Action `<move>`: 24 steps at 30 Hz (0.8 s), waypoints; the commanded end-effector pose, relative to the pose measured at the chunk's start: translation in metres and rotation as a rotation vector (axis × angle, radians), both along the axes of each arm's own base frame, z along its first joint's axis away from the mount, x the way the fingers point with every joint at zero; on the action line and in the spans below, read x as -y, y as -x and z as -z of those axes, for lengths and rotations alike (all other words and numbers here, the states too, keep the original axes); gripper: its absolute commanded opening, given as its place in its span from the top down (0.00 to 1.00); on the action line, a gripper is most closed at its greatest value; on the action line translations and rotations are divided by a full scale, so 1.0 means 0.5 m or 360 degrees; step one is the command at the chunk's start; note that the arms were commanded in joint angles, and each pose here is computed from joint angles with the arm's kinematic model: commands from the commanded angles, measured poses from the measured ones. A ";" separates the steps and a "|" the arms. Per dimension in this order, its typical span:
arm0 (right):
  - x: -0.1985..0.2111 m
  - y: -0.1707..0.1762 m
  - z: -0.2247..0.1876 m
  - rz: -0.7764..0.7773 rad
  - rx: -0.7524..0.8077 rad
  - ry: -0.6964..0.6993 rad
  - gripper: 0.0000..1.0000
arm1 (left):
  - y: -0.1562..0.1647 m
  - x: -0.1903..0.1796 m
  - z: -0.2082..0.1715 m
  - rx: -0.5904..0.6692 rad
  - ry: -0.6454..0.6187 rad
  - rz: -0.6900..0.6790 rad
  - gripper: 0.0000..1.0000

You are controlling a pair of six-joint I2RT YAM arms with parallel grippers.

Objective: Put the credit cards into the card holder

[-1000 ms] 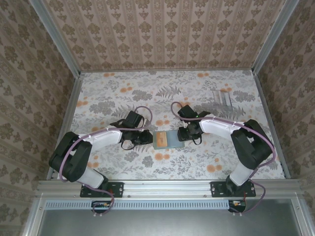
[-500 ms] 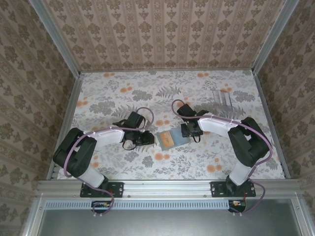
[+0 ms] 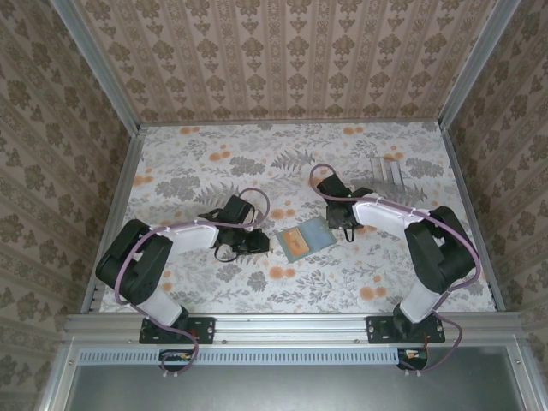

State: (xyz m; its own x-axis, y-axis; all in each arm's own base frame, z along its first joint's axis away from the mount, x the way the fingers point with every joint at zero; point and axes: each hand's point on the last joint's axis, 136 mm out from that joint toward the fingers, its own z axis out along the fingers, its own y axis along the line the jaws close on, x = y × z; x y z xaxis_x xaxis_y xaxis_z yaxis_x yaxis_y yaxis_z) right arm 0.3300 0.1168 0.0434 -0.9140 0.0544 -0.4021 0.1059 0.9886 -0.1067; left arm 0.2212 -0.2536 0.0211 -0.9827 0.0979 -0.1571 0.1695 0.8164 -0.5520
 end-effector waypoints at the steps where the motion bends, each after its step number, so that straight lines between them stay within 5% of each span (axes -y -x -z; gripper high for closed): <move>1: -0.036 0.000 -0.018 -0.0204 -0.0031 -0.0095 0.50 | 0.006 0.005 0.003 -0.0012 0.0006 0.0017 0.78; 4: -0.052 0.018 -0.018 -0.0141 -0.0154 -0.0218 0.48 | 0.006 0.006 0.001 -0.0002 0.0010 0.0024 0.78; 11: -0.115 0.024 -0.032 0.0741 -0.0158 -0.0965 0.48 | -0.005 0.032 -0.022 0.0076 0.0093 0.0069 0.75; 16: -0.077 0.013 -0.023 0.1103 -0.0100 -0.0870 0.52 | -0.003 0.050 -0.023 0.0069 0.0157 0.0069 0.70; 24: -0.110 0.010 0.040 0.1243 -0.0263 -0.0936 0.56 | -0.004 0.073 -0.025 0.0075 0.0245 0.0046 0.59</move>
State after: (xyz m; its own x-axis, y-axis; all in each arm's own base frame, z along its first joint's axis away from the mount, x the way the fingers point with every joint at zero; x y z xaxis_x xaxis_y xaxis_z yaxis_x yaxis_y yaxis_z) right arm 0.3235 0.1606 0.0328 -0.6327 0.7716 -0.0656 0.7239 0.6194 0.3039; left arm 0.2257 -0.2838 0.0349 -0.9685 0.1041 -0.2263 0.2279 0.7372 -0.6361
